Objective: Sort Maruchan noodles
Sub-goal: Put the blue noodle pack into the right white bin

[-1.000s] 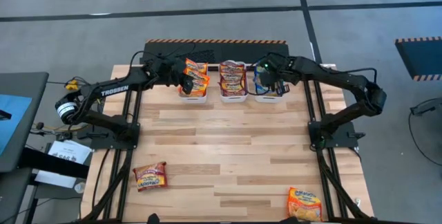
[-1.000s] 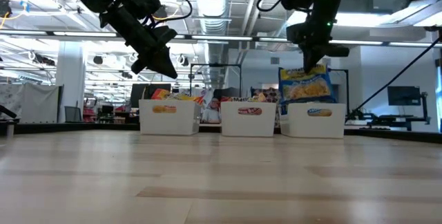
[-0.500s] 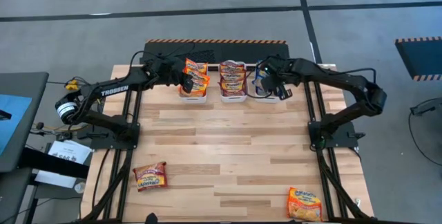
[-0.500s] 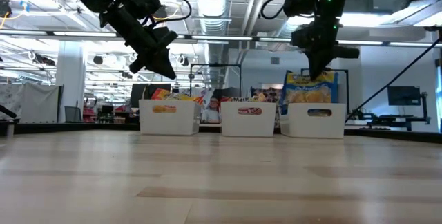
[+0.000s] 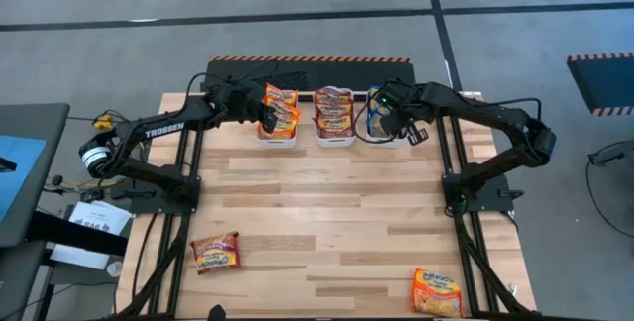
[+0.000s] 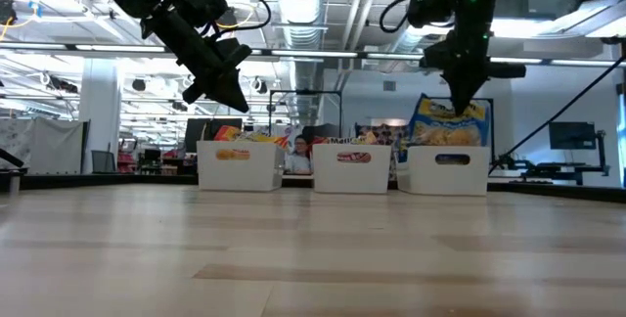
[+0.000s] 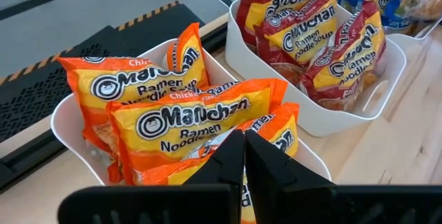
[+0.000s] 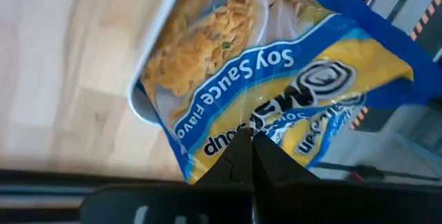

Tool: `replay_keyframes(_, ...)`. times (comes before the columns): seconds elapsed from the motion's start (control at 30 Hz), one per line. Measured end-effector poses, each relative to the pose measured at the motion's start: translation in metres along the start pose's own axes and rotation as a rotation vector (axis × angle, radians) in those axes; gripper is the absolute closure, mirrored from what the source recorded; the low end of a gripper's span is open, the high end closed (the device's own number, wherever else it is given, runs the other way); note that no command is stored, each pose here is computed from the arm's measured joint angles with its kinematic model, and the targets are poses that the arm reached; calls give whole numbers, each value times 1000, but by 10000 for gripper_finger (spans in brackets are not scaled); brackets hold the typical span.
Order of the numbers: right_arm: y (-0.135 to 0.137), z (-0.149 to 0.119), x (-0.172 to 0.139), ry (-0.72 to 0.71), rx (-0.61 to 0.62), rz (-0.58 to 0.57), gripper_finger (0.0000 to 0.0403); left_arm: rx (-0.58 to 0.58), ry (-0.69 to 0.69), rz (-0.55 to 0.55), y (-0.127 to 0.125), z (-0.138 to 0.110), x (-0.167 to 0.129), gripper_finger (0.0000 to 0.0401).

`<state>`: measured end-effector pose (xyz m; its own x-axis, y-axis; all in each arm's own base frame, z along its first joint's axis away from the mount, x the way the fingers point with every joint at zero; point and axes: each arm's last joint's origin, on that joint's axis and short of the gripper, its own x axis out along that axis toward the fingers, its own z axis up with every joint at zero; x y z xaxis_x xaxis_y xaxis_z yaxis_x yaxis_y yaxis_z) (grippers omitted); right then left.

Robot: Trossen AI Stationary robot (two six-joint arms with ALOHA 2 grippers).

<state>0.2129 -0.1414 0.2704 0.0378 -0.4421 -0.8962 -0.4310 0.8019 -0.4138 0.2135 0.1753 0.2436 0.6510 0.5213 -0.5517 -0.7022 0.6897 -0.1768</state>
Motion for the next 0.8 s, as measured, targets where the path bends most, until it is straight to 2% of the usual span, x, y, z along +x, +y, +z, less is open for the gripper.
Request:
replay_keyframes(0.1,0,0,0,-15,-2,7,400,0,0,0,0,0,0,401)
replay_keyframes(0.23,4,11,2,-108,-7,71,400,0,0,1,0,0,0,401)
replay_keyframes(0.33,7,19,6,-123,2,113,400,0,0,1,0,0,0,401)
replay_keyframes(0.5,7,24,17,-90,87,164,400,0,0,1,0,0,0,401)
replay_keyframes(0.8,3,28,26,-89,270,174,388,17,0,1,0,0,0,401)
